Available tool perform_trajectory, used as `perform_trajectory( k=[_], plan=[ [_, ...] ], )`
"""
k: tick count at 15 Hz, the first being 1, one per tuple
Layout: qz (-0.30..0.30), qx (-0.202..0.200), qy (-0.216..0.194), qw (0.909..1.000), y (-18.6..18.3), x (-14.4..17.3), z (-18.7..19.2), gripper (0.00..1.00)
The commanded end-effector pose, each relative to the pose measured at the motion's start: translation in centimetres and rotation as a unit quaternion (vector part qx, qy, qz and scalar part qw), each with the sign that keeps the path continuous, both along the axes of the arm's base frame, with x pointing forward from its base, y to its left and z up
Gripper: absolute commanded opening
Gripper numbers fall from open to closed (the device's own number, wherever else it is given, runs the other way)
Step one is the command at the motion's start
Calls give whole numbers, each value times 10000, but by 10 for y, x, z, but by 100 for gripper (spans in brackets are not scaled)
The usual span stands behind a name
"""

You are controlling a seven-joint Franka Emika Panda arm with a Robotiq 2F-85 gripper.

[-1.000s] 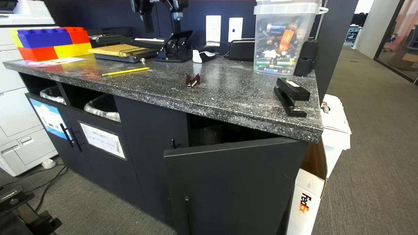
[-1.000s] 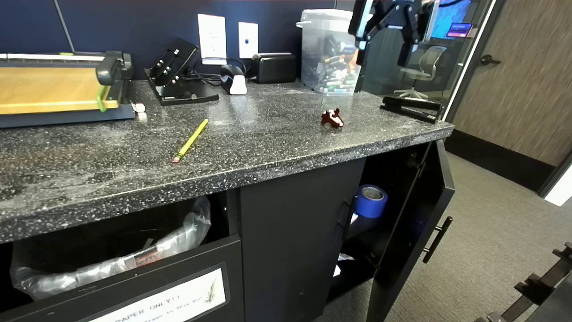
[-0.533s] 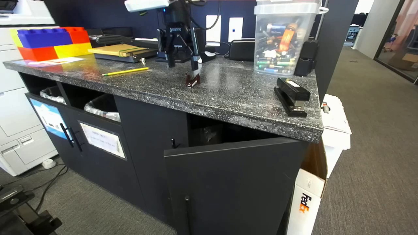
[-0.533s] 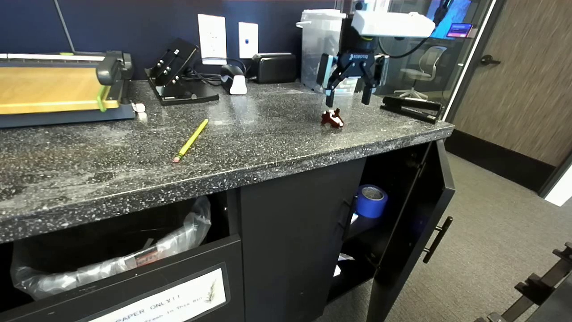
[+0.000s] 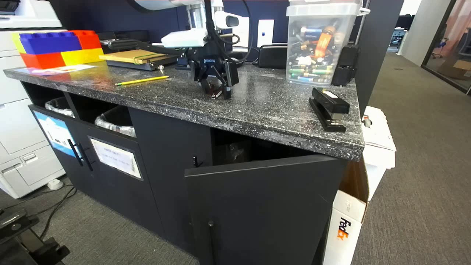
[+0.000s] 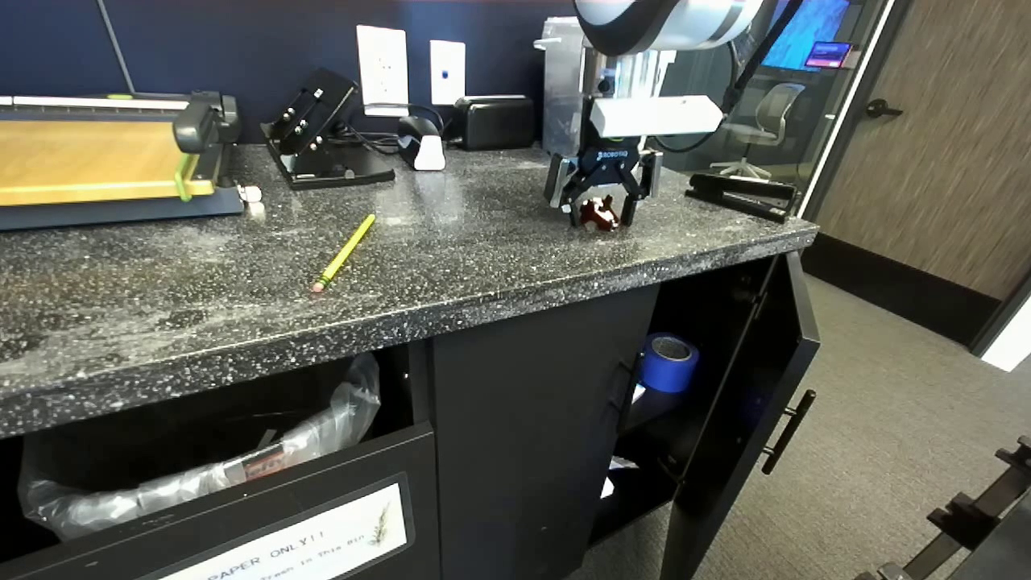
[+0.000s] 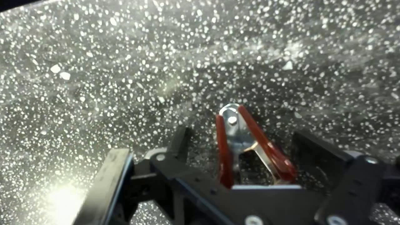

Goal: Move the brown stapler to the left

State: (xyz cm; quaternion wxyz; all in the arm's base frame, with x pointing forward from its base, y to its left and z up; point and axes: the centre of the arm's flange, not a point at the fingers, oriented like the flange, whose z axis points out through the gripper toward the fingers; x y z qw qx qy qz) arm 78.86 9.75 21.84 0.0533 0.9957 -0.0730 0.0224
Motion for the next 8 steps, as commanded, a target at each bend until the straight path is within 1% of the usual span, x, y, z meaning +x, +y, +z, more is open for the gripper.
perform_trajectory(
  k=[1,3,7,8],
  plan=[
    [-111,-104,48,9999,13,76,-6,53],
    [-152,-114,161,9997,12,80,-3,38],
    [-237,-53,481,9985,14,81,12,11],
    [-209,-49,599,9980,17,79,16,11]
  ],
)
